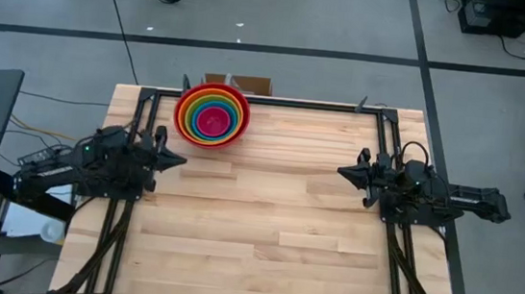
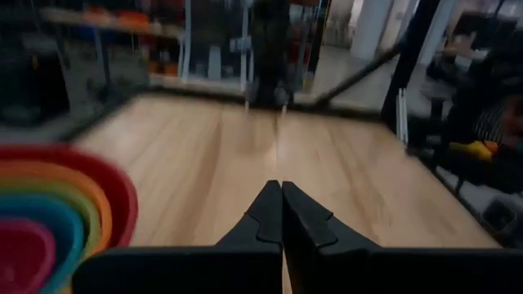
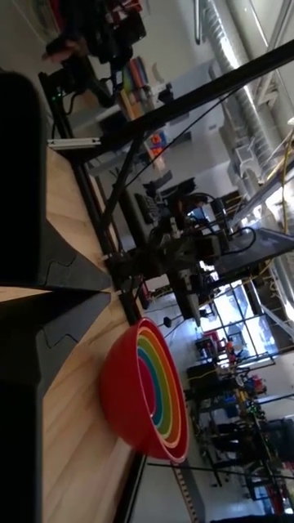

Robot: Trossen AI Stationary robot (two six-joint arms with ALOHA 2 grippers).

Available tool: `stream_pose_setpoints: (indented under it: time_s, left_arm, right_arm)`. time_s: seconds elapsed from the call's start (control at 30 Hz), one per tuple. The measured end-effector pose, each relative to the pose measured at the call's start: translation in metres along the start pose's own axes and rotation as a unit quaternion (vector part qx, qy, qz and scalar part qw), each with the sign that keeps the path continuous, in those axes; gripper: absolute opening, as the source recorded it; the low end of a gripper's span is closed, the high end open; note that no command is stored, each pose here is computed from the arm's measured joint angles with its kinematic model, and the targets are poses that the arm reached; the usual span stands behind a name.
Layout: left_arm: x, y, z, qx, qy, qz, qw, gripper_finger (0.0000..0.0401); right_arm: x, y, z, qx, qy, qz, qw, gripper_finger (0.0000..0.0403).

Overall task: Nest bowls inside each other
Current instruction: Return to Home Position

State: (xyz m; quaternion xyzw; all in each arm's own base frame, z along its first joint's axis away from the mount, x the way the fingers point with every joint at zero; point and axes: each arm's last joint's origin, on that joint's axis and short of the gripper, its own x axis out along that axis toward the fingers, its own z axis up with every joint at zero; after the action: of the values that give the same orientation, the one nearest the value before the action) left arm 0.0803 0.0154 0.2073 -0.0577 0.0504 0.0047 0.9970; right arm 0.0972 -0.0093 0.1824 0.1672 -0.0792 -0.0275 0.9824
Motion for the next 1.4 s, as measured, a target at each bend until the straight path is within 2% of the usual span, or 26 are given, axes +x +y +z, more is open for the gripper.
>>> stream_pose_setpoints:
  time_s: [0.1,0.27,0.33,0.47,0.57,0.7,0.9,1.13,1.23,1.4]
  left_arm:
    - [-0.005,-0.002,0.008,0.005,-0.050,0.000,0.999,0.0002]
    - [-0.003,0.001,0.009,0.003,-0.066,0.035,0.997,0.0002]
    - [0.001,0.003,0.003,-0.001,-0.086,0.046,0.995,0.0002]
    - [0.014,0.009,-0.014,-0.009,-0.171,0.043,0.984,0.0002]
    - [0.017,0.011,-0.021,-0.019,-0.142,0.048,0.988,0.0002]
    - [0.017,0.008,-0.020,-0.019,-0.151,0.036,0.988,0.0002]
    - [0.021,-0.003,-0.023,-0.046,-0.140,0.013,0.989,0.0001]
    - [0.024,-0.015,-0.027,0.010,-0.119,0.031,0.992,0.0000]
    - [0.023,-0.014,-0.026,0.017,-0.126,0.058,0.990,0.0000]
    - [0.024,-0.014,-0.029,0.018,-0.111,0.058,0.992,0.0000]
  right_arm:
    - [0.000,0.000,0.000,-0.003,0.000,0.000,1.000,0.0014]
    - [0.000,0.000,0.000,-0.004,0.000,0.000,1.000,0.0014]
    - [0.000,0.000,0.000,-0.004,0.000,0.002,1.000,0.0014]
    - [0.000,0.000,0.000,-0.008,0.000,0.002,1.000,0.0014]
    - [0.000,0.000,0.000,-0.009,0.001,0.003,1.000,0.0012]
    - [0.000,0.000,0.000,-0.009,-0.001,0.004,1.000,0.0013]
    - [0.000,0.001,0.001,-0.025,-0.002,0.009,1.000,0.0013]
    - [0.000,0.002,0.001,-0.035,-0.002,0.026,0.999,0.0013]
    - [0.000,0.003,0.001,-0.042,0.000,0.038,0.998,0.0013]
    - [0.000,0.003,0.001,-0.041,0.002,0.045,0.998,0.0013]
